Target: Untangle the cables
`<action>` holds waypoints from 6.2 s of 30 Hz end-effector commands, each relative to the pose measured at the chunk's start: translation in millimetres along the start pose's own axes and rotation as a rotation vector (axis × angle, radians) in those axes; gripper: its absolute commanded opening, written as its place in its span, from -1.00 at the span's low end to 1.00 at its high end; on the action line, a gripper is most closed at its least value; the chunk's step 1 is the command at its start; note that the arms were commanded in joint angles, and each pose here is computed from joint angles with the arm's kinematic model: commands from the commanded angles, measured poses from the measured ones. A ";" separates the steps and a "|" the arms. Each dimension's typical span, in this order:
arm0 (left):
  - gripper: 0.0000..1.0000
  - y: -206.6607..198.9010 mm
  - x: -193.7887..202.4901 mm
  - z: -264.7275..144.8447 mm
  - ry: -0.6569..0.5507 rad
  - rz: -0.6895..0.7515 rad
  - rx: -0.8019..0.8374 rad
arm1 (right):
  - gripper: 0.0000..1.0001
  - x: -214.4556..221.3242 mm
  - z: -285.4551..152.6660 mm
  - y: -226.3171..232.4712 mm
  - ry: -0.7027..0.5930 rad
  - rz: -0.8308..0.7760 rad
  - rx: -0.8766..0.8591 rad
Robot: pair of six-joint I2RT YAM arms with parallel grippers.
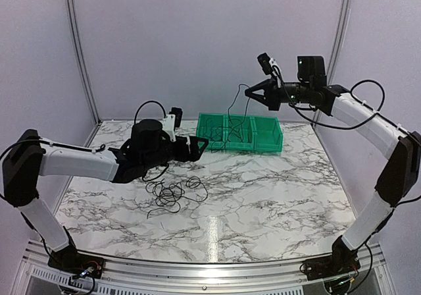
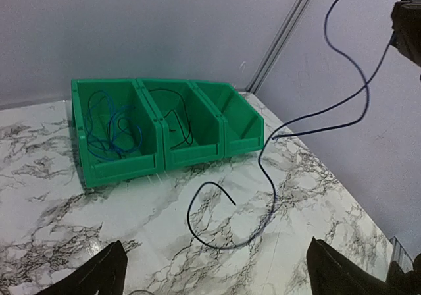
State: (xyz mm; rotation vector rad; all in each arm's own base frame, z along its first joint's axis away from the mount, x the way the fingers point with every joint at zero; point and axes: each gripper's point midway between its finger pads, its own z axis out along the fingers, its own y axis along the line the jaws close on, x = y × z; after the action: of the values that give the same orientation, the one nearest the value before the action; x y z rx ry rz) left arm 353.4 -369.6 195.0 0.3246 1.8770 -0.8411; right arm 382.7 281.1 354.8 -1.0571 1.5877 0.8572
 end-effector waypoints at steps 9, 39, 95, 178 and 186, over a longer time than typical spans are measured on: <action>0.98 -22.1 -76.8 -58.8 -0.008 0.409 -0.051 | -1.00 3.5 14.9 -84.2 0.089 -0.094 0.300; 0.98 43.7 -63.5 -85.3 0.038 0.419 -0.369 | -1.00 76.4 44.4 -251.3 0.243 0.021 0.708; 0.98 82.6 -80.3 -101.5 -0.015 0.473 -0.571 | -1.00 156.5 132.7 -190.5 0.324 0.175 0.369; 0.82 78.6 40.3 -61.6 0.303 0.038 -0.379 | -0.30 194.8 118.8 28.2 0.416 -0.042 -0.125; 0.86 97.8 44.6 -89.7 0.216 0.021 -0.447 | -0.18 245.3 173.5 42.3 0.582 -0.130 -0.128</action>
State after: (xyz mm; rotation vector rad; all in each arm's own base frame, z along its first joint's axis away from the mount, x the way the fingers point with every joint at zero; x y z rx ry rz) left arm 314.3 -246.3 107.3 0.2624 2.2961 -0.3214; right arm 371.6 392.0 97.1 -1.5158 1.8879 0.7116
